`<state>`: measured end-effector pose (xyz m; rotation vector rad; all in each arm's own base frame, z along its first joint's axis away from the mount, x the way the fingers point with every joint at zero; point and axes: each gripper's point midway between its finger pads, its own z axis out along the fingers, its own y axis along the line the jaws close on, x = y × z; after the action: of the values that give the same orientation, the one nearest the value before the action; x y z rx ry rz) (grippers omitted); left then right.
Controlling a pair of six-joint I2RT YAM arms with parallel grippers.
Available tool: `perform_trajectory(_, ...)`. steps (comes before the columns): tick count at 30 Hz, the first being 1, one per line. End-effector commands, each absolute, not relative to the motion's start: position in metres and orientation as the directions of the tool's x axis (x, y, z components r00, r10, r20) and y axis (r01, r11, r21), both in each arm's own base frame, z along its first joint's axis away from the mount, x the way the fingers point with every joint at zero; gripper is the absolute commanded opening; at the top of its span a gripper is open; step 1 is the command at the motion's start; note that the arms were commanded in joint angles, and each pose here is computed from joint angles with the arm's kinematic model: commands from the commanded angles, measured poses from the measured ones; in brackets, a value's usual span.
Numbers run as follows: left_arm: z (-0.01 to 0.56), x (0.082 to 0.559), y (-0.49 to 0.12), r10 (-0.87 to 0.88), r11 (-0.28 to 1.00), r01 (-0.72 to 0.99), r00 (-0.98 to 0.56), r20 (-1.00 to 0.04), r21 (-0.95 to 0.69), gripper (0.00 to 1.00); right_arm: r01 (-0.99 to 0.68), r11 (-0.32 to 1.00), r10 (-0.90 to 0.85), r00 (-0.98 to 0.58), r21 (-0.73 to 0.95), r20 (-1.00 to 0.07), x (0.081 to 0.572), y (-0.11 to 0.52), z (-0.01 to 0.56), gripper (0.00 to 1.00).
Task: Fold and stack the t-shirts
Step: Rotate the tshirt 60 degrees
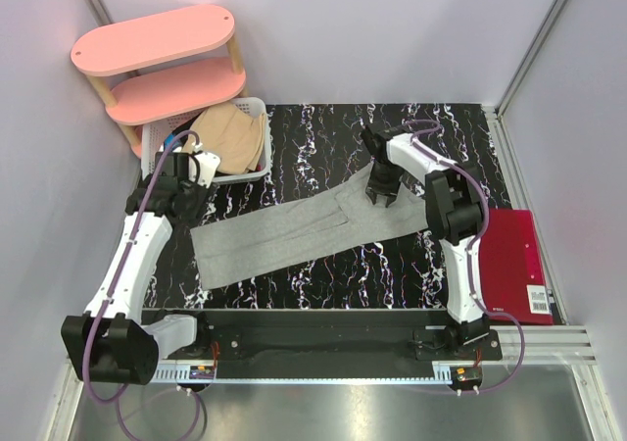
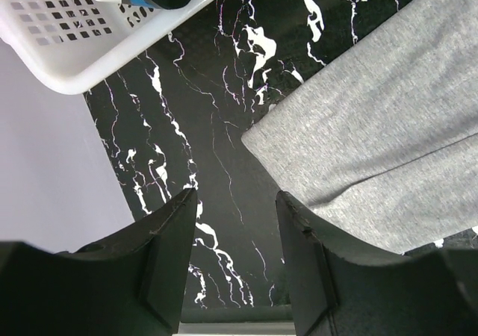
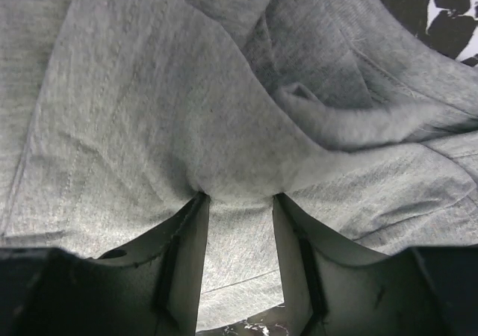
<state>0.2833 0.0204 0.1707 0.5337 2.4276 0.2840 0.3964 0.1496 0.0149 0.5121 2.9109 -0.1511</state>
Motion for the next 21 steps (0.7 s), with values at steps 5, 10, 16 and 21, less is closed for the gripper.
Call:
perform_trajectory(5, 0.189, 0.298, 0.034, 0.479, 0.868, 0.278, -0.688, -0.545, 0.412, 0.52, 0.423, 0.884, 0.385, -0.900, -0.198, -0.205, 0.408, 0.099, -0.024, 0.48)
perform_trajectory(10, 0.186, 0.298, 0.036, 0.508, 0.852, 0.309, -0.681, -0.527, 0.422, 0.53, 0.529, 0.829, 0.487, -0.842, -0.180, -0.232, 0.438, 0.042, -0.016, 0.49)
perform_trajectory(16, 0.171, 0.283, 0.037, 0.587, 0.802, 0.417, -0.681, -0.438, 0.427, 0.54, 0.620, 0.780, 0.592, -0.774, -0.081, -0.226, 0.470, 0.000, -0.012, 0.49)
perform_trajectory(21, 0.162, 0.273, 0.028, 0.629, 0.776, 0.494, -0.650, -0.426, 0.392, 0.54, 0.602, 0.798, 0.575, -0.779, -0.039, -0.252, 0.493, -0.004, 0.005, 0.49)
